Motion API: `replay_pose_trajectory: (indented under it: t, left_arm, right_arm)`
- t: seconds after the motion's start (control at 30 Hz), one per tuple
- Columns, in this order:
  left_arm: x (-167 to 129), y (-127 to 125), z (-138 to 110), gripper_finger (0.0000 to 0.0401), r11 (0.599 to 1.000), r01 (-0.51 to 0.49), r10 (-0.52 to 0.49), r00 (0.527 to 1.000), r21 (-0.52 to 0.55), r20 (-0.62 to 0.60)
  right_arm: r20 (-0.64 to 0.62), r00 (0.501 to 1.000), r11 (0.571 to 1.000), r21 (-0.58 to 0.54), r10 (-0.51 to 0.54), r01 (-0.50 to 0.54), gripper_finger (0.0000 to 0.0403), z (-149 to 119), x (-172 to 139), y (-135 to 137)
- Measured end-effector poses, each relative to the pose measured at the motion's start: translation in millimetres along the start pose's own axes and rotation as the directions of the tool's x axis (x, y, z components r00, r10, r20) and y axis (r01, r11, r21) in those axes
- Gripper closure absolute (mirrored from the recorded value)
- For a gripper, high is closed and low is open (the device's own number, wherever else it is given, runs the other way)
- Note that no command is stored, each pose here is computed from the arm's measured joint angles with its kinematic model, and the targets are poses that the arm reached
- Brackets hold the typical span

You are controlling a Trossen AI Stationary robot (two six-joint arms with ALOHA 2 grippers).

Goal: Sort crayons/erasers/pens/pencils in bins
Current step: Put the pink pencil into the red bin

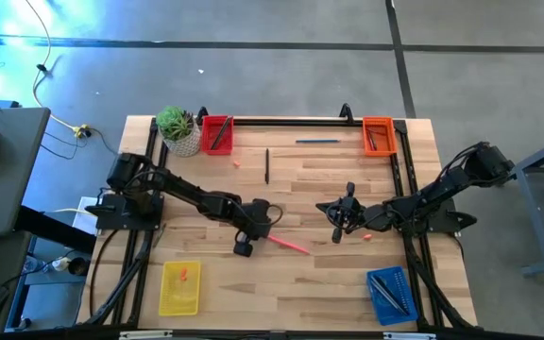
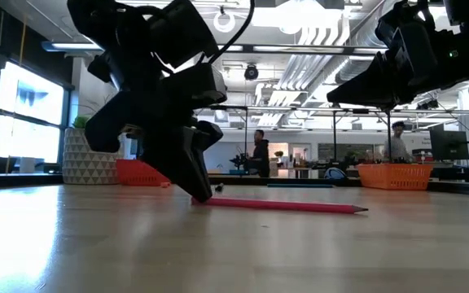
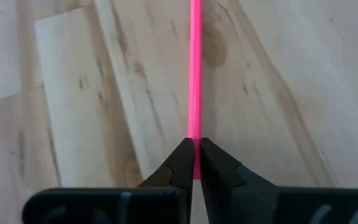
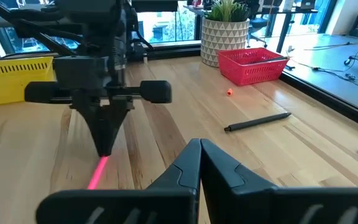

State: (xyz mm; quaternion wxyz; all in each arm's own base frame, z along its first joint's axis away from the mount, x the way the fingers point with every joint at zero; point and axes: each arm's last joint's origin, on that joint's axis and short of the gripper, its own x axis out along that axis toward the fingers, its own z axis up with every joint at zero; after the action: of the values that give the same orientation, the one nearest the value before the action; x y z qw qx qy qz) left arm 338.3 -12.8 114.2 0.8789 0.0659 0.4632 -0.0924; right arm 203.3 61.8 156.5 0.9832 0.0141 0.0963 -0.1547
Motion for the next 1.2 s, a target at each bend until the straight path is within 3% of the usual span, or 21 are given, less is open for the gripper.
replay_pose_trajectory:
  t: [0.37, 0.53, 0.9, 1.2]
  left_arm:
    - [1, -7, 1, 0.0293, 0.999, -0.020, 0.020, 1.000, 0.028, -0.002]
    - [1, -7, 3, 0.0270, 0.999, -0.023, 0.022, 1.000, 0.039, 0.018]
    - [-2, -1, 4, 0.0278, 0.994, -0.065, 0.063, 0.998, 0.085, 0.026]
    - [2, 3, -2, 0.0311, 0.997, 0.026, -0.025, 1.000, 0.066, -0.015]
  right_arm:
    - [0.003, 1.000, 1.000, 0.002, 0.001, -0.001, 0.0403, 0, 0, 0]
    - [0.003, 1.000, 1.000, 0.002, 0.001, -0.001, 0.0403, 0, 0, 0]
    - [0.003, 1.000, 1.000, 0.002, 0.000, 0.000, 0.0403, 0, 0, 0]
    - [0.003, 1.000, 1.000, 0.002, 0.000, 0.000, 0.0403, 0, 0, 0]
